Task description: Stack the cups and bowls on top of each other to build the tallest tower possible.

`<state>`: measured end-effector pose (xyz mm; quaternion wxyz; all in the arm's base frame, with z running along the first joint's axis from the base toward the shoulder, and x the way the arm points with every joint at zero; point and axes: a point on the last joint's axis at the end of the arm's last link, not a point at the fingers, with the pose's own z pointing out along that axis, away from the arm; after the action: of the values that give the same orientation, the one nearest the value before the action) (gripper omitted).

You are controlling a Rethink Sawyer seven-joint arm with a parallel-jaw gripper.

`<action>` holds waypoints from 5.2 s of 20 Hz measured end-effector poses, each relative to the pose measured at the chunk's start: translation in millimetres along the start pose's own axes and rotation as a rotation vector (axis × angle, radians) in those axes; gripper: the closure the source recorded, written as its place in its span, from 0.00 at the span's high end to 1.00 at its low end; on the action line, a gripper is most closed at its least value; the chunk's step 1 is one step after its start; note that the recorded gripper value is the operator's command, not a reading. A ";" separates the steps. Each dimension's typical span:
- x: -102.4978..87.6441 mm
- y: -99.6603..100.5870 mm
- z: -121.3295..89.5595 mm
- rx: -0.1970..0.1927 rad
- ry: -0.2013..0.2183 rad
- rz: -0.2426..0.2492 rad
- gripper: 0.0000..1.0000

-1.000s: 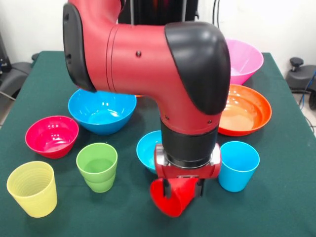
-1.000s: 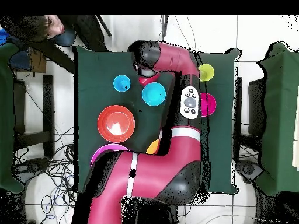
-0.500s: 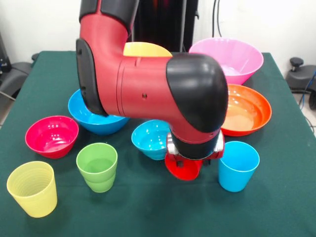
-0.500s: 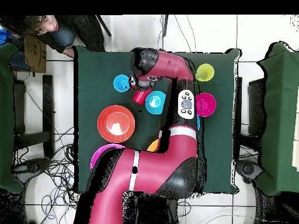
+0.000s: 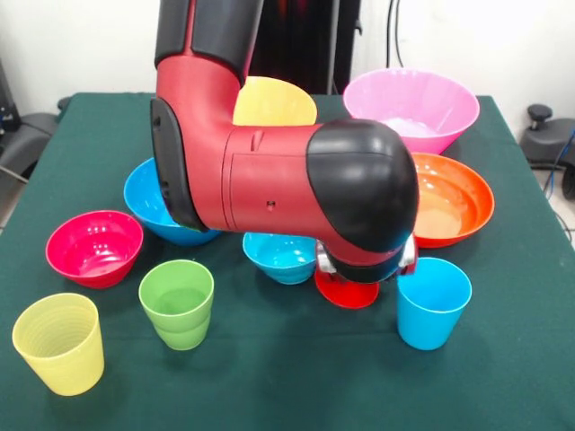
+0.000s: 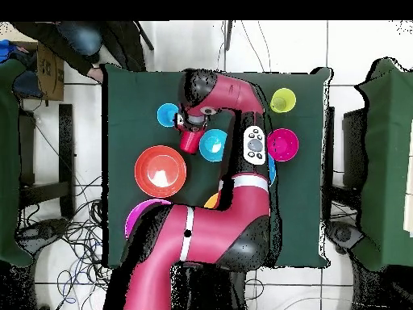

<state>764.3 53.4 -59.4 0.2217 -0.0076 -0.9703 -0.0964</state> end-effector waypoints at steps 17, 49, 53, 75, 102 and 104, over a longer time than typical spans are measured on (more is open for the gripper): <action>14.8 6.2 13.0 -0.028 0.155 -0.007 0.00; -10.2 24.5 -98.1 0.032 -0.137 -0.040 0.00; -9.7 25.8 -119.9 0.042 -0.175 -0.042 0.00; -30.0 -1.0 -225.2 0.152 -0.585 -0.035 0.00; 51.6 -122.6 -275.3 0.152 -0.565 0.099 0.00; 57.7 -119.9 -270.9 0.156 -0.549 0.095 0.00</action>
<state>821.5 -117.5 182.8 -0.0453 -0.0615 -0.9971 -0.0051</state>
